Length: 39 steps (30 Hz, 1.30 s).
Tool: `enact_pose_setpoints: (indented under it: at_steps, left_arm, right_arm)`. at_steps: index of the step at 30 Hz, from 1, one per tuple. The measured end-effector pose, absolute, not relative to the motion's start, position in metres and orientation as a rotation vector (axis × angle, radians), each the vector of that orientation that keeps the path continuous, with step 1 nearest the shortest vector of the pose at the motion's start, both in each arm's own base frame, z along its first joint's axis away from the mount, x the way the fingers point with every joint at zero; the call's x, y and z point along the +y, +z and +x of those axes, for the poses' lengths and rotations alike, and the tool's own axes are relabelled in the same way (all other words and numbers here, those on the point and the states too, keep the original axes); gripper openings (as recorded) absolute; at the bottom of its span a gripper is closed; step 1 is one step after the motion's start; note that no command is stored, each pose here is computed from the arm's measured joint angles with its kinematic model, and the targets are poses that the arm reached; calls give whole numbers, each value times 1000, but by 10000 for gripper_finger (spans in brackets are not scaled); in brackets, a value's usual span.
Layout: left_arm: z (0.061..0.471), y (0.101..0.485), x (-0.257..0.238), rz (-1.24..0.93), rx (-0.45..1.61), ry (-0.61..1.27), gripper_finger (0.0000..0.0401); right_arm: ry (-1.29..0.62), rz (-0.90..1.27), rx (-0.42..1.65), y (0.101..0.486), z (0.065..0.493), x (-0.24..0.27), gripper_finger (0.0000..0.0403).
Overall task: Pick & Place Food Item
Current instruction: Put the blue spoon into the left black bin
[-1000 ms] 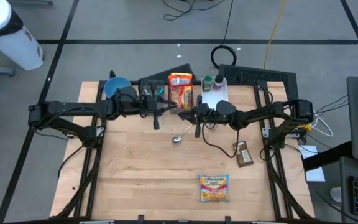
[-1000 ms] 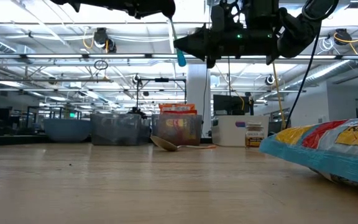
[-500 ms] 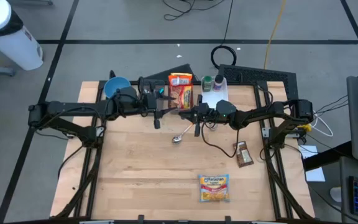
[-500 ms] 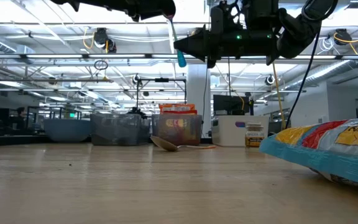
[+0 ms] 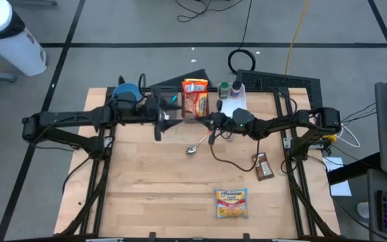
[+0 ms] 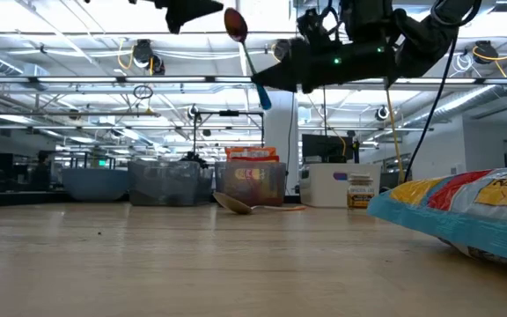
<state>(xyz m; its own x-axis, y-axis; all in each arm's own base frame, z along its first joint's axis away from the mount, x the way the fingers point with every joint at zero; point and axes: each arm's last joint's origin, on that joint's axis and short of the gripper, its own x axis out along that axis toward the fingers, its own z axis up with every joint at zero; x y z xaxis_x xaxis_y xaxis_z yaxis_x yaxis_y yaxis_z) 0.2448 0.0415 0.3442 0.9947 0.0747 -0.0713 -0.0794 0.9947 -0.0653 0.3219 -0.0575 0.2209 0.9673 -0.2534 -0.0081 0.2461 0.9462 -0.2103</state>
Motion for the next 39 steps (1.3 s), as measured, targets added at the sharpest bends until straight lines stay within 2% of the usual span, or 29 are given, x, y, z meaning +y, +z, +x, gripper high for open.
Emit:
enact_pose_setpoints:
  at_steps: [6,17,25,39]
  left_arm:
    - [242,344,50,-298,65,121,267]
    - [246,328,76,-642,110,265,267]
    - [256,325,78,-758,105,133,267]
    - [259,335,70,-787,57,-66,266]
  right_arm:
    - [-453,-538,254,221,329,-41,0]
    - [-667,-1067,443,248,336,-9,0]
    - [-772,-1149,422,261,334,-15,0]
    - [-817,-1200,373,270,333,-17,0]
